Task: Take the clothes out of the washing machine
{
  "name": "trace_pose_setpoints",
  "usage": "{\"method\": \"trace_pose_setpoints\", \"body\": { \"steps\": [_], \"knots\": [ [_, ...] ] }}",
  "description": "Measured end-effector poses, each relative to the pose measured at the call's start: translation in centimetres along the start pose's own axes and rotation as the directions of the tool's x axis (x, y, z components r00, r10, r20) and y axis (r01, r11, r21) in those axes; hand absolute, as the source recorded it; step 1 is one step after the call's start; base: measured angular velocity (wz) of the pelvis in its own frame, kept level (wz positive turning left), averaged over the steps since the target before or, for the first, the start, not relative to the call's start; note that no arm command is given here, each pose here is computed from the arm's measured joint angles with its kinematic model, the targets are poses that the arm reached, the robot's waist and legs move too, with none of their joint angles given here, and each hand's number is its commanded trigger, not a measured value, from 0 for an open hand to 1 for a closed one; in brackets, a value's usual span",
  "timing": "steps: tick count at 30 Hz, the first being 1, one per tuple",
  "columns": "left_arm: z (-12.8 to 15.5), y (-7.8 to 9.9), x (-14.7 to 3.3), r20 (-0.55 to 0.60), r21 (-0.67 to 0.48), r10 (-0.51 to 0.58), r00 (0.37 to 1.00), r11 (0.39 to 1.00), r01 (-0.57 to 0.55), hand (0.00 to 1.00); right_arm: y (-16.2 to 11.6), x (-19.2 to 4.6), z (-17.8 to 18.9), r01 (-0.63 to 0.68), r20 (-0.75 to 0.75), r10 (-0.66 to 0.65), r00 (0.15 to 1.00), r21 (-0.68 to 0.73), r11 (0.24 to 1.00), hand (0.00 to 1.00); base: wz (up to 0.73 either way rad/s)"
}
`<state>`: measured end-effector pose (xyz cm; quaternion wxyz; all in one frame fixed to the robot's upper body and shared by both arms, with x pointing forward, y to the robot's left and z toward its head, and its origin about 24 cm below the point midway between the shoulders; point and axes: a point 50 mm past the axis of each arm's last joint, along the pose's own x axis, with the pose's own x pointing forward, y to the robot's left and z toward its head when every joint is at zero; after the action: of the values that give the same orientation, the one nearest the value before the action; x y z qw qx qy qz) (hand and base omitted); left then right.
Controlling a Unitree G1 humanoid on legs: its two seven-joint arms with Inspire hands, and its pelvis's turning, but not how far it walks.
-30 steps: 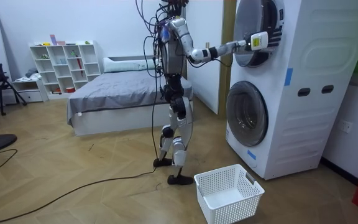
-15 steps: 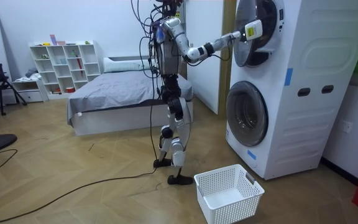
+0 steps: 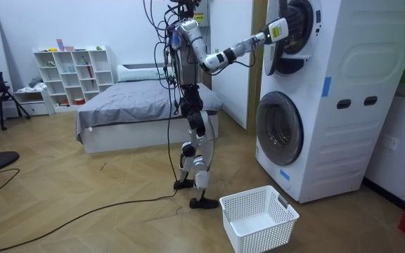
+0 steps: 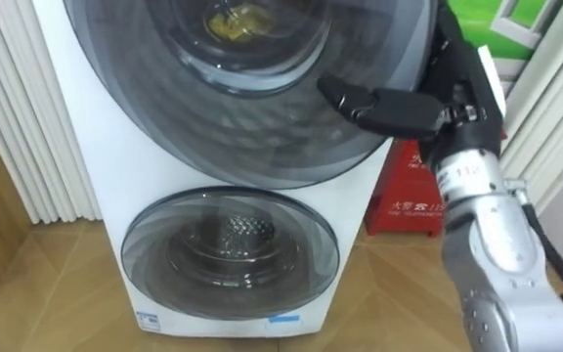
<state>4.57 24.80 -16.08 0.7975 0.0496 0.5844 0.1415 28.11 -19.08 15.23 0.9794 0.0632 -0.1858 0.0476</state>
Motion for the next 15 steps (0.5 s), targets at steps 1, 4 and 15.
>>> {"method": "trace_pose_setpoints", "body": {
  "steps": [1,4,15],
  "knots": [
    [0.0,0.0,0.0,-0.002,-0.006,0.002,1.0,1.0,-0.002,0.0,0.2,-0.8,-0.8,-0.009,-0.03,0.009,1.0,0.013,1.0,0.0,-0.15],
    [0.0,-0.1,0.0,0.003,0.008,0.005,1.0,1.0,-0.005,0.0,1.1,-2.2,-2.5,-0.04,-0.101,0.045,0.994,0.051,0.998,0.0,-0.15],
    [0.8,-0.8,0.2,0.034,0.057,-0.019,0.999,0.998,0.017,0.0,4.5,-5.2,-5.5,-0.226,-0.221,0.258,0.94,0.162,0.961,0.0,-0.02]
  ]
}}
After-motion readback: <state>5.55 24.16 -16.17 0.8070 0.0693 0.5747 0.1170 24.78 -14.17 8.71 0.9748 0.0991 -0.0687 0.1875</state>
